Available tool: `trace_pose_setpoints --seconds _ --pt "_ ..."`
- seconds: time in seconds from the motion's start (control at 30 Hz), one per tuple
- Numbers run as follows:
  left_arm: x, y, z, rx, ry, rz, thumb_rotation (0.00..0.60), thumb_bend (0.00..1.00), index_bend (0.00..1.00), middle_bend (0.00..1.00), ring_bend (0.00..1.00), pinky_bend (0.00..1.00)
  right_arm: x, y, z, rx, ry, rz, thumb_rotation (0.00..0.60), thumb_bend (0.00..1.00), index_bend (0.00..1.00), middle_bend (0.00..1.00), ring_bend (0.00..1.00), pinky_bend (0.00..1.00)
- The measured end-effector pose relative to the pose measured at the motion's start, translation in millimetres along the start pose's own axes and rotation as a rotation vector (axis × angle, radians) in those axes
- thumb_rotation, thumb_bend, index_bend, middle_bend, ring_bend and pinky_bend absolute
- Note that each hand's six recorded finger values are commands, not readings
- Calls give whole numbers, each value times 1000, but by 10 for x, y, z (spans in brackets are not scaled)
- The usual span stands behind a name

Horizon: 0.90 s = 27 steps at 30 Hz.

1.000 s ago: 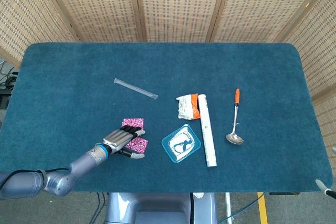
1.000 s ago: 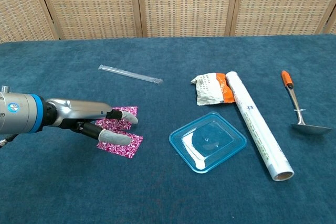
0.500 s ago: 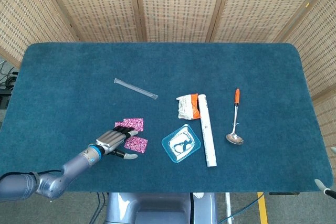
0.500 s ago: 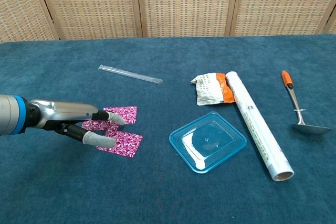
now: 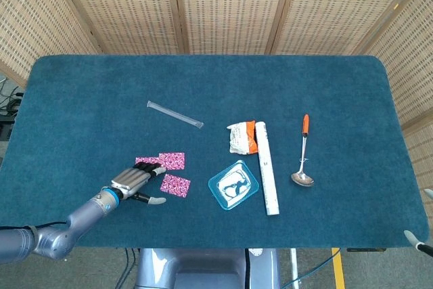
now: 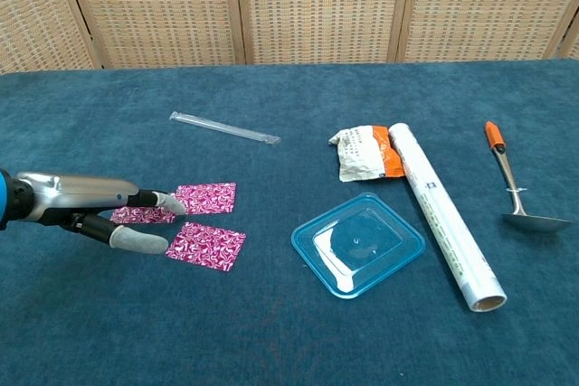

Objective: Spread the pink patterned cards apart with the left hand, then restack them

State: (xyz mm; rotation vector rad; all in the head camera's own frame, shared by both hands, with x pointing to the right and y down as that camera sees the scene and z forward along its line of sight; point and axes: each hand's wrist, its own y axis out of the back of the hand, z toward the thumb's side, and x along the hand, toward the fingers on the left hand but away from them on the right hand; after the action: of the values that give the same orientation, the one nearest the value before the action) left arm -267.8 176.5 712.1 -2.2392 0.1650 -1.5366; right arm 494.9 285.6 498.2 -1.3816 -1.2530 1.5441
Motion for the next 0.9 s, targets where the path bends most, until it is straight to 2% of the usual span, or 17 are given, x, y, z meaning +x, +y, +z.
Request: trace_pose_setpoints --seconds 0.3,0.5,0.53,0.67,0.77,0.9 --pt "-103 1 -135 3 25 2 91 0 29 0 0 0 -11 9 12 0 4 -2 600 2 181 243 7 0" --pt "-173 89 -170 -7 30 46 96 0 29 0 0 0 -21 6 19 -2 8 -2 600 2 181 243 7 0" --pt "-181 111 -172 -7 30 60 108 0 29 0 0 0 -24 8 20 -2 9 -3 600 2 181 243 7 0" --pt "-222 241 -193 8 40 145 224 0 47 0 0 0 -32 9 21 -3 12 -3 600 2 180 243 7 0" --pt "-248 339 -208 37 55 218 360 0 107 0 0 0 -33 3 19 -5 12 -1 600 2 180 243 7 0" --pt "-261 472 -201 67 79 323 382 24 176 0 0 0 -33 -16 17 -10 13 3 600 2 180 243 7 0"
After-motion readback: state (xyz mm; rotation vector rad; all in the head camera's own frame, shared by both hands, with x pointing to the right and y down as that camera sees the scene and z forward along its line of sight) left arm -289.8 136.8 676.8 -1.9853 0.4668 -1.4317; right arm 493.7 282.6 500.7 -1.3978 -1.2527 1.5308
